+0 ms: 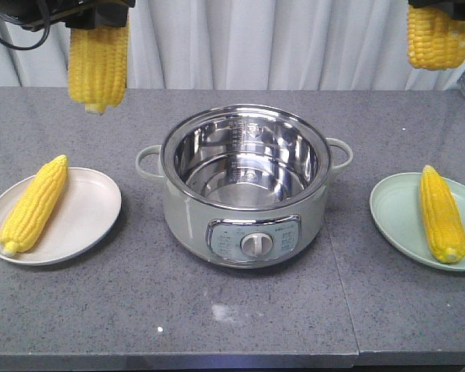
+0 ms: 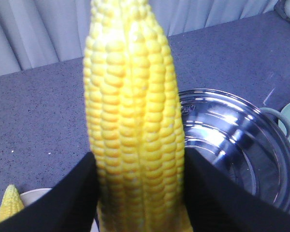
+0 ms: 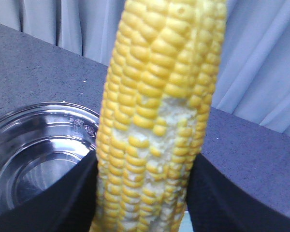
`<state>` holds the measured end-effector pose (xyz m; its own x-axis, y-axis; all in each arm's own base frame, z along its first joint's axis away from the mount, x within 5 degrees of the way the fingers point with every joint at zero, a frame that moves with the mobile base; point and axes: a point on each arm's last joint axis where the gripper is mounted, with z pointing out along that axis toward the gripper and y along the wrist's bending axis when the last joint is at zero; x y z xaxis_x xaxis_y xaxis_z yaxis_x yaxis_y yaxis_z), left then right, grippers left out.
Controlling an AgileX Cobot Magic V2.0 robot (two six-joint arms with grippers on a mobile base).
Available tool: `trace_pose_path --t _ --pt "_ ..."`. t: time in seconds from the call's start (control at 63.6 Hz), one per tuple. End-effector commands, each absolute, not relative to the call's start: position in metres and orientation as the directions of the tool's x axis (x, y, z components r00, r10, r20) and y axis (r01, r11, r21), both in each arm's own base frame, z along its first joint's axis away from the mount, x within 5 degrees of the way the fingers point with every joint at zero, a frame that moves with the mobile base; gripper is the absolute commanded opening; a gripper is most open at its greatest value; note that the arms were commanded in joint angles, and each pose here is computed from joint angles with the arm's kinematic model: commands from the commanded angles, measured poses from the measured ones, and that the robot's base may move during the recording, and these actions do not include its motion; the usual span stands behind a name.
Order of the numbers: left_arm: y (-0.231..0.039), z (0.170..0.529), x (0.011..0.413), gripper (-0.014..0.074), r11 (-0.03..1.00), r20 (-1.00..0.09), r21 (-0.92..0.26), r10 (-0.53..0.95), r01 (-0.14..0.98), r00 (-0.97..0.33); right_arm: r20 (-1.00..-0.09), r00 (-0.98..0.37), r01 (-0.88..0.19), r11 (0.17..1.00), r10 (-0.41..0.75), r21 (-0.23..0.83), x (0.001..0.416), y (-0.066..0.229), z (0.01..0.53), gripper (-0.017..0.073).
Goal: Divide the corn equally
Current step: 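Hold both cobs raised above the counter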
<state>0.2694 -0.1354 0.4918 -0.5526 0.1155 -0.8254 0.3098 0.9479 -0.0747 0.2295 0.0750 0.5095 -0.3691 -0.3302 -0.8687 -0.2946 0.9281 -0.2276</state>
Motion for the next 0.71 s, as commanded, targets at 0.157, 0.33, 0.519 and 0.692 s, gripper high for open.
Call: trace_pose_path --t 0.157,0.33,0.519,0.692 --pt "-0.1301 0.515 0.2579 -0.0006 0.942 -0.89 -0.096 0.064 0.322 -0.451 -0.917 -0.254 -0.264 0.934 -0.307 -0.239 0.2184 0.0685 0.5311 -0.0005" --pt "-0.1301 0.515 0.2579 -0.0006 0.942 -0.89 -0.096 0.064 0.322 -0.451 -0.917 -0.254 -0.264 0.934 -0.307 -0.239 0.2184 0.0685 0.5311 -0.0005" --pt "-0.1301 0.515 0.2579 -0.0006 0.942 -0.89 -0.096 0.064 0.322 -0.451 -0.917 -0.254 -0.264 0.934 -0.307 -0.239 0.2184 0.0685 0.5311 -0.0005" --pt "-0.1301 0.515 0.2579 -0.0006 0.942 -0.89 -0.096 0.064 0.322 -0.451 -0.917 -0.254 -0.264 0.934 -0.307 -0.239 0.2184 0.0685 0.5311 -0.0005"
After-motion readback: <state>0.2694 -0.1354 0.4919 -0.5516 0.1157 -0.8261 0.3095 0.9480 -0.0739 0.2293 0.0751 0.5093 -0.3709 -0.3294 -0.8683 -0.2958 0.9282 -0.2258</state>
